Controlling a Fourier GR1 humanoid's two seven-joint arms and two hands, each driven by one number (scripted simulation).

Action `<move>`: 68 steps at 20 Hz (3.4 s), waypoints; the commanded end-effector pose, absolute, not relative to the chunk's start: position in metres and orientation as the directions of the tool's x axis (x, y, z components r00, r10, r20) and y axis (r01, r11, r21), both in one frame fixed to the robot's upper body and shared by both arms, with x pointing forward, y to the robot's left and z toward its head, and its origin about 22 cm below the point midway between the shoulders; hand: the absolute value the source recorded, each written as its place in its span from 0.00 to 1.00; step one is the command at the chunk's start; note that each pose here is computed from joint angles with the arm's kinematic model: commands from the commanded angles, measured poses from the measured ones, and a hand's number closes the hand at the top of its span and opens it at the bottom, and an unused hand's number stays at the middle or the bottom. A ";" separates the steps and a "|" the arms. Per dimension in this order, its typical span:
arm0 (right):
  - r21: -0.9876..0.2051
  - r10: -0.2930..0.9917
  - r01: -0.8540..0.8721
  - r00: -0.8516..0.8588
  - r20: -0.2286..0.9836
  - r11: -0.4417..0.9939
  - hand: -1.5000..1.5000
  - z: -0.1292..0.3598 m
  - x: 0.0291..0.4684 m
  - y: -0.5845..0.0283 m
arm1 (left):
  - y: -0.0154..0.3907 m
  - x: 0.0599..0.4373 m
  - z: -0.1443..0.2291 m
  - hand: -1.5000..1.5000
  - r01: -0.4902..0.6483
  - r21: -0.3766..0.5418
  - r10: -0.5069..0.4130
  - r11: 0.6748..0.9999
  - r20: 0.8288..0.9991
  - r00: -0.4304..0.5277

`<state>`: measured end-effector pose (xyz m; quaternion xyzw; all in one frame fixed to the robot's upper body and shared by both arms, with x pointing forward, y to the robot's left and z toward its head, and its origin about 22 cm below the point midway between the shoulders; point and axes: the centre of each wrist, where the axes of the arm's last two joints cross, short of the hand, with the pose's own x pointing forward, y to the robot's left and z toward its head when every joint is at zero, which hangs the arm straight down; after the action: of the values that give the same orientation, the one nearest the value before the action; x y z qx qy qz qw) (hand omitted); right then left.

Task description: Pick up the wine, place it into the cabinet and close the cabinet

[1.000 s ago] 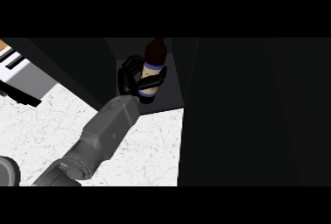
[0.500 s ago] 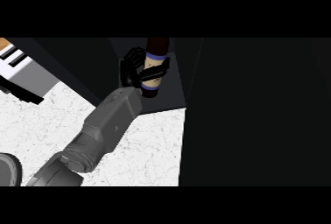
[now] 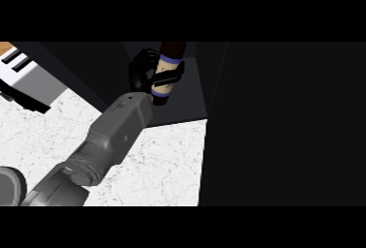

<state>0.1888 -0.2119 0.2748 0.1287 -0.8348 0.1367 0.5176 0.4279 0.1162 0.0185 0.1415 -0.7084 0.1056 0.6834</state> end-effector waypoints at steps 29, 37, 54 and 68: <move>-0.122 -0.077 -0.393 -0.455 0.887 0.911 0.00 0.281 0.186 -0.206 | 0.198 0.427 0.006 0.00 -0.423 0.378 -0.386 0.824 0.920 0.069; -0.092 -0.108 -0.406 -0.444 0.890 0.909 0.00 0.276 0.183 -0.205 | 0.195 0.431 0.012 0.00 -0.357 0.397 -0.427 0.846 0.904 -0.006; -0.077 -0.072 -0.326 -0.420 0.904 0.942 0.00 0.275 0.183 -0.212 | 0.128 0.432 0.030 0.00 0.142 -0.134 0.173 0.981 0.936 -0.306; -0.076 -0.050 -0.293 -0.402 0.914 0.953 0.00 0.285 0.177 -0.207 | 0.057 0.394 0.055 0.00 0.350 -0.110 0.223 0.930 0.927 -0.301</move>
<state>0.1830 -0.2133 0.2819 0.0987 -0.8238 0.1090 0.5475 0.4102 0.0694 0.0526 -0.1615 -0.8011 -0.0390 0.5750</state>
